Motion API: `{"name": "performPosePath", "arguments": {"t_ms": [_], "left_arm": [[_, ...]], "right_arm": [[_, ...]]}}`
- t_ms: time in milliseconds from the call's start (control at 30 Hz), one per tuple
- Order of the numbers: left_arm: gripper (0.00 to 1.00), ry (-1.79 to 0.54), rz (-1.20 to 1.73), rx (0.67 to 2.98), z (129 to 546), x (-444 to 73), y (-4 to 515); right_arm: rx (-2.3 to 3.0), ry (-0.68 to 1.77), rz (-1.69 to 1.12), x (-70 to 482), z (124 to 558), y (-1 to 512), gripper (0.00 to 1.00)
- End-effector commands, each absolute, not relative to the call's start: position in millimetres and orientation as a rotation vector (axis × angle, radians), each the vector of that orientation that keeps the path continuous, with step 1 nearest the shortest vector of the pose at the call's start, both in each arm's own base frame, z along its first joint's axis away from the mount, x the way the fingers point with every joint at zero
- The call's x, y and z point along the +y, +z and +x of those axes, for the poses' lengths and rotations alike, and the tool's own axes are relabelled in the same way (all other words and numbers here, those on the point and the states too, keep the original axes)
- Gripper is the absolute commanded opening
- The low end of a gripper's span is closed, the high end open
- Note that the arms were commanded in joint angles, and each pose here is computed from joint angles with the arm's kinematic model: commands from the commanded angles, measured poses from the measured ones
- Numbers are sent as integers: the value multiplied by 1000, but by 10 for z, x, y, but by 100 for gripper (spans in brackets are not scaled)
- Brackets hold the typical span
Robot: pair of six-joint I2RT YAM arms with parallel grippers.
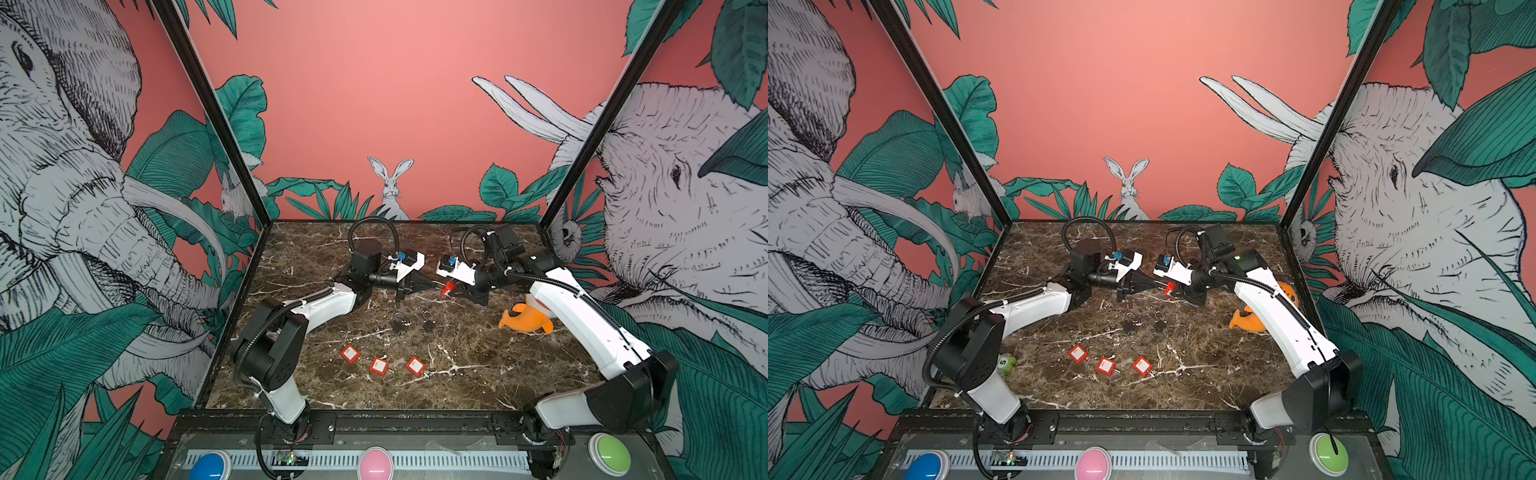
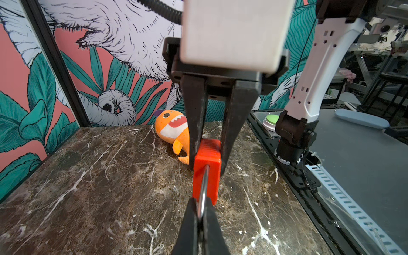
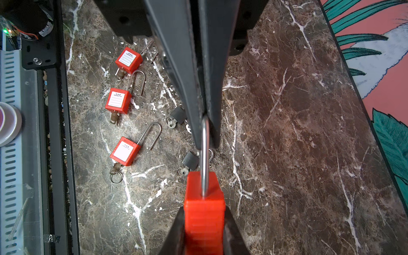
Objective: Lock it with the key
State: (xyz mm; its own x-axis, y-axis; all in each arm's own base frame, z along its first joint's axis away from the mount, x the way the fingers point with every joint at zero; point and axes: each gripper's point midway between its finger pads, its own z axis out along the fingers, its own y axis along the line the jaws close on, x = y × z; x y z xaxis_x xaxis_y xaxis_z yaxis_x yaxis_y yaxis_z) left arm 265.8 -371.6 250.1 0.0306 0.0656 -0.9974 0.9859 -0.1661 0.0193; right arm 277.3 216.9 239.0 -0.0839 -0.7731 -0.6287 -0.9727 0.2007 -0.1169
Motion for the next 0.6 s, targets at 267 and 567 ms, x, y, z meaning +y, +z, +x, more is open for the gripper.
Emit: {"name": "performPosePath", "arguments": {"t_ms": [267, 567], "left_arm": [[0, -1370, 1254, 1079, 2842, -3755, 2901], [0, -1346, 1275, 1024, 2937, -3657, 3017]], "right_arm": [[1705, 308, -1540, 2161, 2904, 2885, 54], [1920, 413, -1320, 1623, 2714, 3056, 65]]}}
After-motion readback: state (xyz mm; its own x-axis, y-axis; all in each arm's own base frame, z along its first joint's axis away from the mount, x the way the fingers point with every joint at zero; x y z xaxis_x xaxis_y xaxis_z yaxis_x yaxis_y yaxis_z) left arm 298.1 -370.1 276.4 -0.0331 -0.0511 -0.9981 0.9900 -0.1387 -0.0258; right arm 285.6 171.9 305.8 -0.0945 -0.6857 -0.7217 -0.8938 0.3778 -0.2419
